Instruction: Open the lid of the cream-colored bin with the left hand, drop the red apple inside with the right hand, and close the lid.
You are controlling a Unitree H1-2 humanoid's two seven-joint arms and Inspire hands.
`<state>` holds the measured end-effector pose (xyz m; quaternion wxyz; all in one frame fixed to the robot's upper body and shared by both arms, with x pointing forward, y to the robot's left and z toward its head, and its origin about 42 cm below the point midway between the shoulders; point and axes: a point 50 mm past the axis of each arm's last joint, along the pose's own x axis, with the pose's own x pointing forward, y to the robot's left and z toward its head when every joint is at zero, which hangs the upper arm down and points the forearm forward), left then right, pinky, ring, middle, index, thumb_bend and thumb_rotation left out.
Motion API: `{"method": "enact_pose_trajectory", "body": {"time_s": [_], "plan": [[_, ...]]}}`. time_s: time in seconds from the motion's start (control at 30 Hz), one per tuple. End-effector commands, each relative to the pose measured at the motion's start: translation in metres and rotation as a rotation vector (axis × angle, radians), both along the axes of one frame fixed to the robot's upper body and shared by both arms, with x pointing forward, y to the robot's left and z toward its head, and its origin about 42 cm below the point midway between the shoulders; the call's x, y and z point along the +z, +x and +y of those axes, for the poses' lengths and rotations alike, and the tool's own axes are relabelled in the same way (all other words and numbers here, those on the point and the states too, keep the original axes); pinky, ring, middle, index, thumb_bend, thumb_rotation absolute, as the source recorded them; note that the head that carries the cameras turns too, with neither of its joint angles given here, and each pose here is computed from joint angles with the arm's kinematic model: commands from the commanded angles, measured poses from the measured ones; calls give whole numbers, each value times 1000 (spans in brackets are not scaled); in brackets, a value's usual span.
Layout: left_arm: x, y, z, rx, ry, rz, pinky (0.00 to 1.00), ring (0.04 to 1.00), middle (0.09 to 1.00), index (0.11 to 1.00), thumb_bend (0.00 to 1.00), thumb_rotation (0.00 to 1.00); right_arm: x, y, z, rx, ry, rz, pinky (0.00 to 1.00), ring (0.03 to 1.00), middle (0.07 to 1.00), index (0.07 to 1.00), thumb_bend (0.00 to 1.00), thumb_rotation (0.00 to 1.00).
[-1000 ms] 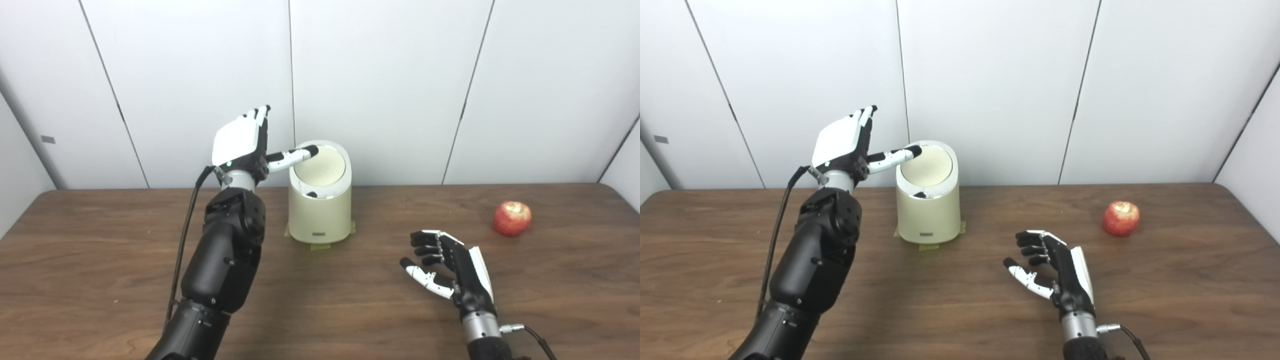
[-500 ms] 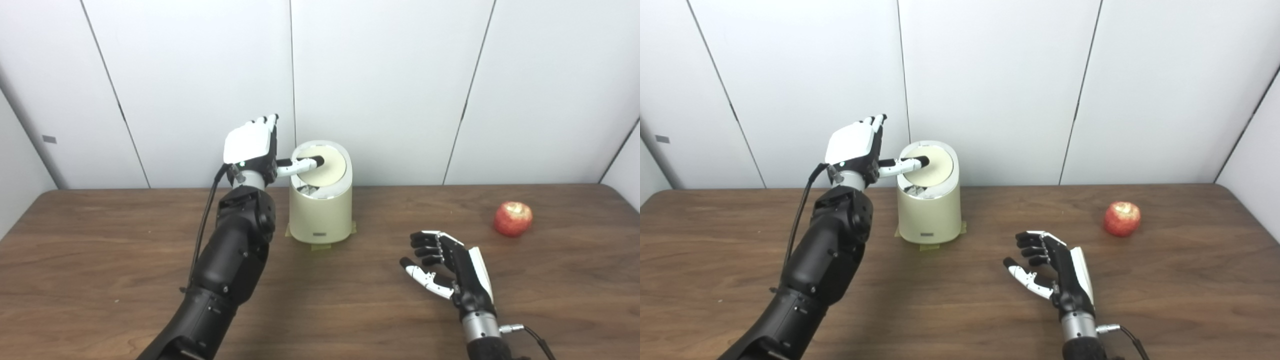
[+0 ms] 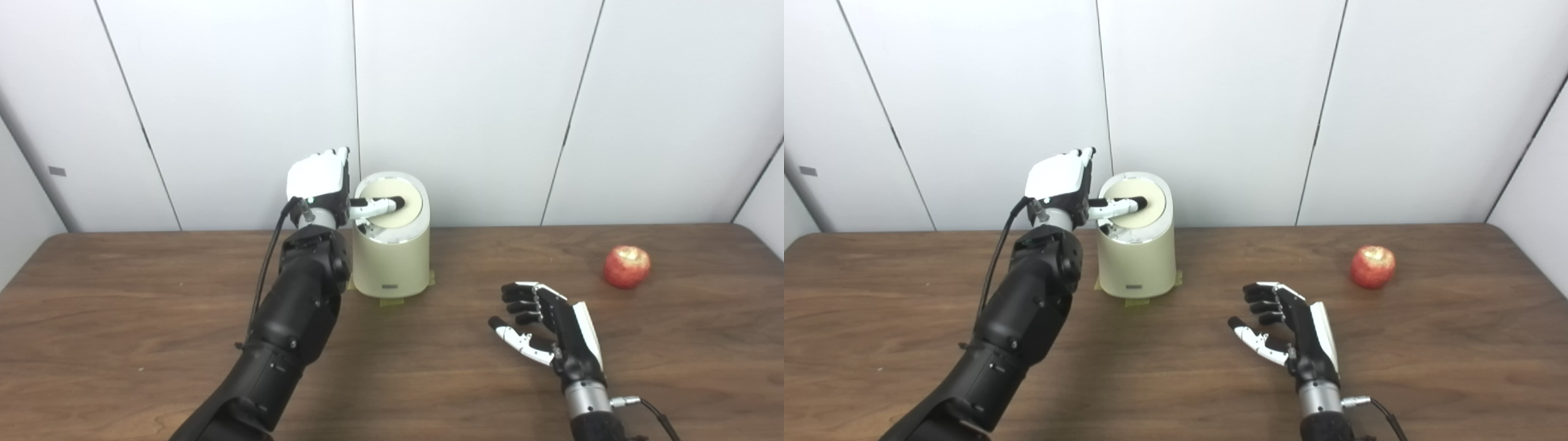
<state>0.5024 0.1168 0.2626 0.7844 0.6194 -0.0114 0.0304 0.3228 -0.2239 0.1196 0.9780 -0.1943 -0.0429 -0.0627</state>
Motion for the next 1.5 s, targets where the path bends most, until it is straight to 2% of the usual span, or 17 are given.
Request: {"method": "enact_pose_trajectory", "body": {"time_s": [0.0, 0.03, 0.1, 0.2, 0.3, 0.37, 0.67, 0.8, 0.93, 1.1, 1.4, 1.47], "plan": [[42, 10, -2, 4, 46, -137, 1000, 1000, 1000, 1000, 922, 748, 9, 8, 6, 11, 15, -43, 559, 627, 640, 623, 294, 176], [42, 10, 0, 6, 56, -153, 1000, 1000, 1000, 1000, 925, 735, 9, 8, 6, 11, 21, -42, 559, 627, 639, 623, 294, 176], [43, 9, 2, 7, 82, -180, 1000, 1000, 1000, 1000, 968, 589, 9, 8, 6, 13, 30, -39, 566, 636, 646, 625, 295, 179], [47, 8, 4, 13, 152, -208, 1000, 1000, 1000, 1000, 998, 457, 8, 8, 6, 13, 42, -37, 565, 636, 648, 625, 295, 160], [48, 7, 5, 12, 173, -216, 1000, 1000, 1000, 1000, 1000, 354, 8, 8, 6, 8, 34, -36, 562, 626, 641, 623, 297, 168], [47, 6, 6, 8, 179, -206, 1000, 1000, 1000, 1000, 1000, 325, 8, 8, 6, 11, 25, -38, 557, 622, 640, 623, 292, 163], [45, 4, 7, 3, 289, -236, 1000, 1000, 1000, 1000, 1000, 297, 9, 8, 6, 12, 17, -39, 564, 629, 644, 626, 290, 156], [45, 1, 4, -5, 310, -249, 1000, 1000, 1000, 1000, 1000, 287, 11, 8, 7, 6, 12, -26, 563, 631, 645, 626, 290, 194], [38, -2, 3, -12, 318, -238, 1000, 1000, 1000, 1000, 1000, 290, 11, 7, 9, 3, -1, -31, 565, 637, 649, 628, 293, 143], [26, -4, 6, -21, 334, -230, 1000, 1000, 1000, 1000, 1000, 272, 12, 8, 10, 4, 19, -40, 559, 629, 643, 626, 288, 141], [18, -5, 11, -44, 347, -241, 1000, 1000, 1000, 1000, 1000, 315, 11, 9, 9, 4, 15, -37, 553, 627, 642, 620, 300, 121], [16, -5, 11, -49, 347, -241, 1000, 1000, 1000, 1000, 1000, 325, 11, 8, 9, 3, 7, -30, 560, 636, 648, 622, 302, 144]]}}
